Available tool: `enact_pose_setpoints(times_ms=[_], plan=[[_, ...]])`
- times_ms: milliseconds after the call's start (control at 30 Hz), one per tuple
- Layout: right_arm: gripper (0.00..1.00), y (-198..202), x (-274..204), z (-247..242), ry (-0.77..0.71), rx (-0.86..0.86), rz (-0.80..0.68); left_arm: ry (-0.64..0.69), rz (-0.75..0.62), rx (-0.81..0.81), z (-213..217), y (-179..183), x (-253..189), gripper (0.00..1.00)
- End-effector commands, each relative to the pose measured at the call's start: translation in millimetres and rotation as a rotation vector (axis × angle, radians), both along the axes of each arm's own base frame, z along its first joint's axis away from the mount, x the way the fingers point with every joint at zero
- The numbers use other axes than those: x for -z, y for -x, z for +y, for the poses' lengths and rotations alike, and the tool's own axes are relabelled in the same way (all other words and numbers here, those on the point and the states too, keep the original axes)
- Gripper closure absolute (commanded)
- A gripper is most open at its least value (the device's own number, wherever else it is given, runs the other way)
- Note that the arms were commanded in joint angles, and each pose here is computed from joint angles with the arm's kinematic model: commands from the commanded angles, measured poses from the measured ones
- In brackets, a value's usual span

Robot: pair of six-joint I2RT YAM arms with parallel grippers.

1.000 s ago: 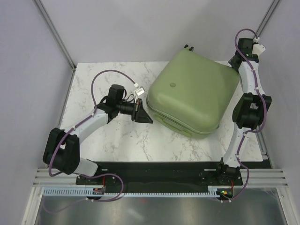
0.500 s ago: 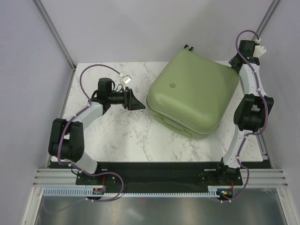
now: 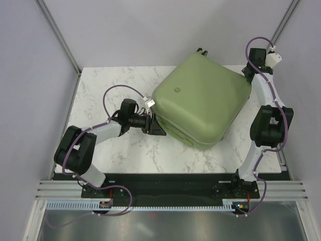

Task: Pack the luggage
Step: Zip the luggage at the center of the board.

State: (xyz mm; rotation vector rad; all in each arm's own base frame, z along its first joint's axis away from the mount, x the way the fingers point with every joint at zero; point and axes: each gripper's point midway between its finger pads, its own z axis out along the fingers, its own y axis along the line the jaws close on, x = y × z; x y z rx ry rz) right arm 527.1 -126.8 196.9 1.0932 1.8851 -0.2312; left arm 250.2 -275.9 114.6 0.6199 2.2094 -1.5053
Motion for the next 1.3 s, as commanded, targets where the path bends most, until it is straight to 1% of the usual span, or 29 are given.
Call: enact_pose_setpoints(times_ms=[0,100,267,400,467,533,567,667,733,767,867,900,933,967,1000,1067,1133,1167,1200,1267], plan=[[1.00,15,45,58,-0.122,-0.026,0.082,-0.012,0.017,-0.123,-13,-11,-1,0.25],[1.00,23,51,68,-0.140,-0.040,0.090,-0.030,0.032,-0.198,-15,-17,3,0.23],[1.00,30,47,81,-0.161,-0.071,0.077,-0.077,0.087,-0.339,-12,-33,18,0.22],[1.00,39,42,89,-0.201,-0.093,0.058,-0.099,0.137,-0.419,-12,-40,26,0.21],[1.00,42,38,94,-0.224,-0.103,0.041,-0.157,0.163,-0.459,-7,-43,37,0.22],[1.00,49,43,96,-0.244,-0.098,0.043,-0.207,0.159,-0.492,-1,-48,43,0.24],[1.00,50,36,99,-0.256,-0.104,0.019,-0.240,0.152,-0.536,6,-50,45,0.24],[1.00,54,30,101,-0.264,-0.113,-0.002,-0.265,0.140,-0.591,17,-50,44,0.25],[0.95,52,21,101,-0.258,-0.129,-0.018,-0.268,0.169,-0.604,19,-46,49,0.27],[0.92,51,16,101,-0.245,-0.142,-0.025,-0.269,0.182,-0.598,18,-43,54,0.28],[0.69,47,1,102,-0.202,-0.203,-0.033,-0.248,0.212,-0.593,13,-44,60,0.33],[0.53,46,-4,102,-0.191,-0.221,-0.038,-0.252,0.226,-0.596,11,-45,65,0.36],[0.44,46,-7,102,-0.176,-0.238,-0.035,-0.257,0.235,-0.596,10,-45,69,0.39],[0.32,47,-13,101,-0.144,-0.273,-0.031,-0.259,0.244,-0.598,10,-46,71,0.41],[0.27,47,-17,102,-0.131,-0.296,-0.031,-0.263,0.252,-0.600,9,-48,75,0.46],[0.21,48,-27,100,-0.110,-0.338,-0.039,-0.271,0.257,-0.607,9,-49,78,0.50],[0.07,53,-43,90,-0.070,-0.360,-0.053,-0.281,0.268,-0.610,9,-50,83,0.56],[0.07,56,-47,85,-0.064,-0.355,-0.055,-0.285,0.269,-0.608,9,-50,86,0.59],[0.02,59,-55,78,-0.047,-0.355,-0.062,-0.286,0.273,-0.607,8,-51,87,0.61],[0.02,68,-77,65,-0.026,-0.353,-0.103,-0.289,0.277,-0.607,8,-52,90,0.69]])
